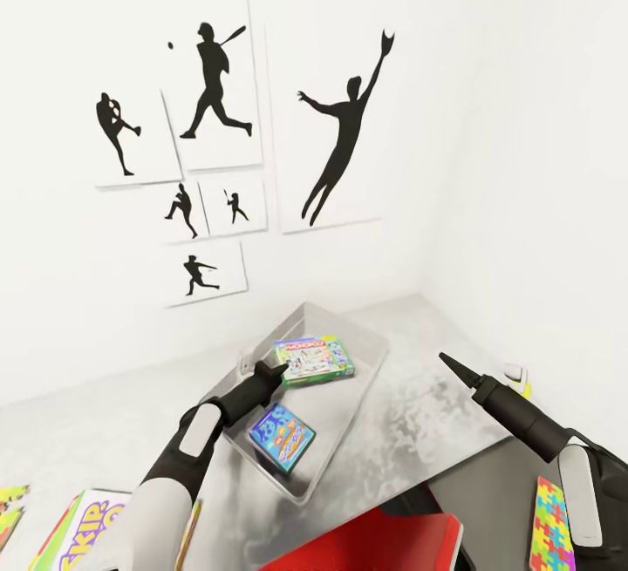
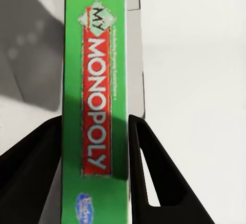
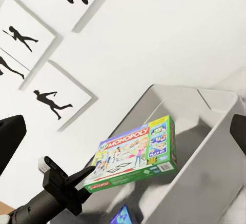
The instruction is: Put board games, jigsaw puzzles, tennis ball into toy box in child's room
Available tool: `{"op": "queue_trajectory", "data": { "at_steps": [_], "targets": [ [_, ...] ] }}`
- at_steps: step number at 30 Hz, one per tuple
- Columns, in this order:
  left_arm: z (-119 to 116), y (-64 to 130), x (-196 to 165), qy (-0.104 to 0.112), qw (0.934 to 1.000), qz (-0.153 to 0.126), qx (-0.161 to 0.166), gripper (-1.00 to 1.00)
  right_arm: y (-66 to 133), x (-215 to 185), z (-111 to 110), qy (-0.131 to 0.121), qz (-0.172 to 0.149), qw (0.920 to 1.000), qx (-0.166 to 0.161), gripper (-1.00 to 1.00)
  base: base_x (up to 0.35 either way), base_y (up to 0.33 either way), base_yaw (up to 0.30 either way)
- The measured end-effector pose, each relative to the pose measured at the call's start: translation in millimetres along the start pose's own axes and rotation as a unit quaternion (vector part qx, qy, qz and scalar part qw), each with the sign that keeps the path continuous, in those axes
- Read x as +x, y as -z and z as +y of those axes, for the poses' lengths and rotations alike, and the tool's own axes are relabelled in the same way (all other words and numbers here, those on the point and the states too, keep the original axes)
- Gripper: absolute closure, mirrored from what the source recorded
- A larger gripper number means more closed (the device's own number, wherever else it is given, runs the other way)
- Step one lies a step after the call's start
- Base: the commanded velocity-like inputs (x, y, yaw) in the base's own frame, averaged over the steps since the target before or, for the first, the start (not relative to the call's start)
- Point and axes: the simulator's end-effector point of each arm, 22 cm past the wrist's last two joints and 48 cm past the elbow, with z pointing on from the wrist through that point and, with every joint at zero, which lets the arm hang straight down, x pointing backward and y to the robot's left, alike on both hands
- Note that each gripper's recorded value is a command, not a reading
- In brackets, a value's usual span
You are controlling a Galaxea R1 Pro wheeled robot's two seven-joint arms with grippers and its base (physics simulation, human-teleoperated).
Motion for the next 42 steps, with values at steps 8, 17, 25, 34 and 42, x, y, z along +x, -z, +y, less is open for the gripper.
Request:
{"op": "queue_trajectory", "data": {
  "at_steps": [8,17,25,34,42],
  "targets": [
    [6,-1.4,1,0.003,1.0,0.001,-0.003,1.0,-1.3,4,-5,-0.003,0.004,1.0,0.004,-1.0,0.0,0.0,0.0],
    [11,-7.4,15,-0.009,0.9997,0.022,-0.01,1.0,-2.4,9,-10,-0.007,0.008,0.9999,0.008,-1.0,0.0,0.0,0.0],
    [18,-9.0,17,-0.007,0.9995,0.025,-0.015,1.0,-3.2,13,-15,-0.01,0.011,0.9998,0.011,-1.0,0.0,0.0,0.0],
    [19,-9.1,17,-0.006,0.9995,0.025,-0.015,1.0,-3.5,14,-16,-0.011,0.012,0.9998,0.011,-1.0,0.0,0.0,0.0],
    [19,-9.3,17,-0.006,0.9995,0.025,-0.015,1.0,-3.3,14,-16,-0.011,0.012,0.9998,0.012,-1.0,0.0,0.0,0.0]
  ]
}}
